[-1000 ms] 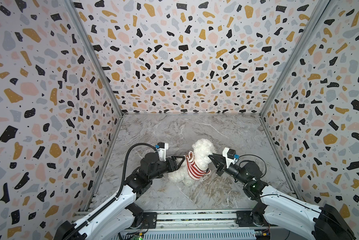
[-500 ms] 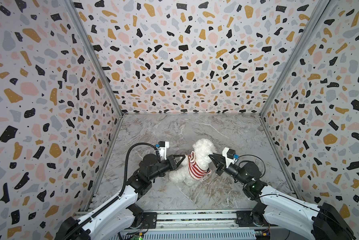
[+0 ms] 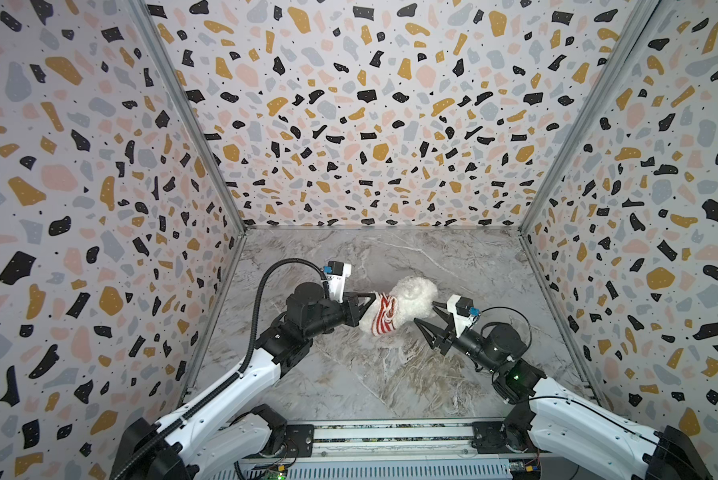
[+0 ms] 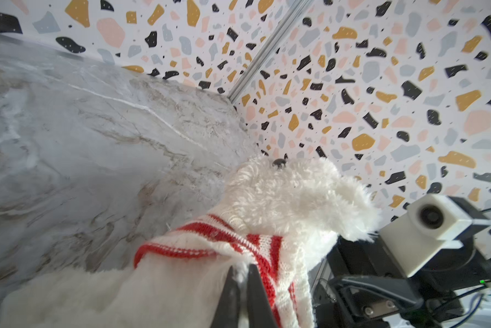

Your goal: Dress the teddy bear

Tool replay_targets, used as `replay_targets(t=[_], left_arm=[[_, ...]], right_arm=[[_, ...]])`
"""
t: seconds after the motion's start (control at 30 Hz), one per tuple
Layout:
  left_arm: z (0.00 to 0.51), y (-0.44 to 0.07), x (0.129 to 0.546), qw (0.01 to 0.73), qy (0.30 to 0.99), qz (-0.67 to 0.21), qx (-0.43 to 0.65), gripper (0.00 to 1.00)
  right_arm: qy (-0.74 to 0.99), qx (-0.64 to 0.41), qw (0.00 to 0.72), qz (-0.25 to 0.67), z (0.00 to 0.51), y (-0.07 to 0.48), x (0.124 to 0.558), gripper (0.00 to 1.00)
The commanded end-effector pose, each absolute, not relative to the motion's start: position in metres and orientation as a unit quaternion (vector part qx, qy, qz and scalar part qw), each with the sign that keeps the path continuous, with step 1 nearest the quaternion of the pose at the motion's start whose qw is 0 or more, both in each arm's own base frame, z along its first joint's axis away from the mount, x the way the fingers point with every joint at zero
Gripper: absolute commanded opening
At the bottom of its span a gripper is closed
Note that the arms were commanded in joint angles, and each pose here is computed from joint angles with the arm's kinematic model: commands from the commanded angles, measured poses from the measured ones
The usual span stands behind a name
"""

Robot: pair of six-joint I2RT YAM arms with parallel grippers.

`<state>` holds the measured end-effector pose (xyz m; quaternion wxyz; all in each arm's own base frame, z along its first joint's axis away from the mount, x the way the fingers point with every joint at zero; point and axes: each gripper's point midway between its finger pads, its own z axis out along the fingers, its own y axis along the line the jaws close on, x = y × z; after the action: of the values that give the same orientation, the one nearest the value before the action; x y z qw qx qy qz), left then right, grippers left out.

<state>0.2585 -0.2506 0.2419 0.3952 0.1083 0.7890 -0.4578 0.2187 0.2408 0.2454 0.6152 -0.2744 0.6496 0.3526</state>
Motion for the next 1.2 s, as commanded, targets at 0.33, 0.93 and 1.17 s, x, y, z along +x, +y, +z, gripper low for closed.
replay_targets(t=[0.33,0.93,1.17], left_arm=[[0.154,-0.243,0.231,0.327,0.831,-0.433,0.126,0.0],[0.148,-0.237,0.23,0.325,0.841,-0.418,0.115,0.0],[0.14,-0.219,0.232,0.323,0.868,-0.364,0.095,0.08]], right_arm=[[0.738,-0.299,0.52,0.31,0.192,0.251,0.22,0.78],[0.733,-0.399,0.473,0.284,0.149,0.266,0.195,0.39],[0.73,-0.398,0.493,0.258,0.158,0.265,0.201,0.06]])
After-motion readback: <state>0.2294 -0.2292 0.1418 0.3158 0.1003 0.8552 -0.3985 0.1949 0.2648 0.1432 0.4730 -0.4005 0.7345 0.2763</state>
